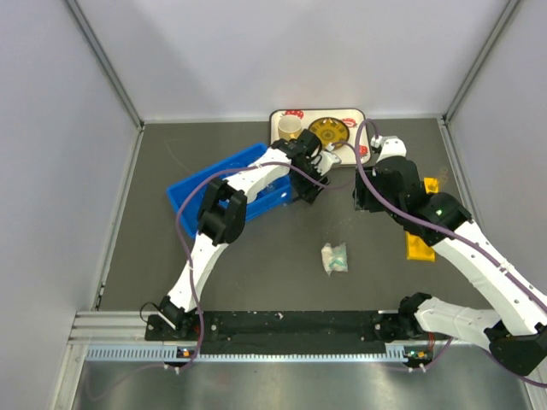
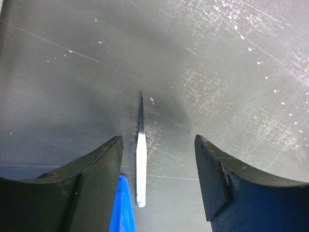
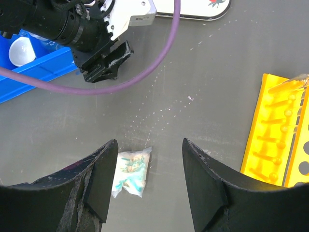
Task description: Organize the chemistry lab equipment
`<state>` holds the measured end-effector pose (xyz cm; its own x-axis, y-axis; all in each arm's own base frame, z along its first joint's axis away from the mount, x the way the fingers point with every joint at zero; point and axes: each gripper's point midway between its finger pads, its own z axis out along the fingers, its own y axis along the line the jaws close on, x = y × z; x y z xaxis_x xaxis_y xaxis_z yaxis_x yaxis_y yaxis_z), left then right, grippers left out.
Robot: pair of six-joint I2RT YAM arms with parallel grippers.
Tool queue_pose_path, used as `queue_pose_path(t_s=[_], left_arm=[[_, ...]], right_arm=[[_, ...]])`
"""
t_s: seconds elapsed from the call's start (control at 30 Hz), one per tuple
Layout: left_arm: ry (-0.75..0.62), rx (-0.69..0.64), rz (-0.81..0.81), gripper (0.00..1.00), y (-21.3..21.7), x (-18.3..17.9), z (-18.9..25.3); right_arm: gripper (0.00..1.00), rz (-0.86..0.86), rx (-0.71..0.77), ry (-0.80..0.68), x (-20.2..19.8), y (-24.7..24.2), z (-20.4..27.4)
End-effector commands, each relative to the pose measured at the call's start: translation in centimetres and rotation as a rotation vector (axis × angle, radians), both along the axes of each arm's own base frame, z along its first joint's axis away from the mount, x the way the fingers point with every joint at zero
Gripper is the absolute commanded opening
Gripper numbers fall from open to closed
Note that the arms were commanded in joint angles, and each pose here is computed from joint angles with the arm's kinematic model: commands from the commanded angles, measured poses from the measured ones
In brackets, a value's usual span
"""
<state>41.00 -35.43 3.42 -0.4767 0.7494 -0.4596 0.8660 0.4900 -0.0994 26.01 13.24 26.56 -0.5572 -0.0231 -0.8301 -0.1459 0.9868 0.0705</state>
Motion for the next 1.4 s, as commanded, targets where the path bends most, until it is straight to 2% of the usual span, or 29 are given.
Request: queue_pose_path(t_s=[0.0, 0.07, 0.23, 0.4, 0.6, 0.87, 1.37], left_arm=[[-0.021, -0.018, 0.01, 0.7, -0.1, 0.5, 0.9], [-0.042, -0.026, 0.012, 0.78, -0.1, 0.7, 2.0], [-0.059, -0.047, 0.014, 0.88, -0.2, 0.8, 3.5], [-0.056, -0.075, 0.003, 0.92, -0.9, 0.3, 4.7], [-0.116, -0.11, -0.01, 0.96, -1.8, 0.9, 7.2], [-0.181, -0.222, -0.026, 0.99, -4.0, 2.0, 11.0], [-0.134, -0.212, -0.011, 0.99, -5.0, 3.4, 5.5]], right_arm=[[0.56, 0.008, 0.021, -0.039, 0.2, 0.1, 1.2], [0.56, 0.005, 0.024, -0.041, 0.2, 0.0, 1.3], [0.56, 0.008, 0.028, -0.049, 0.1, -0.1, 1.6], [0.56, 0.008, 0.027, -0.052, 0.0, -0.2, 1.6], [0.56, 0.01, 0.027, -0.052, -0.1, -0.2, 1.6], [0.56, 0.011, 0.025, -0.061, -0.1, -0.3, 1.8], [0.57, 0.013, 0.021, -0.065, -0.3, -0.5, 1.9]])
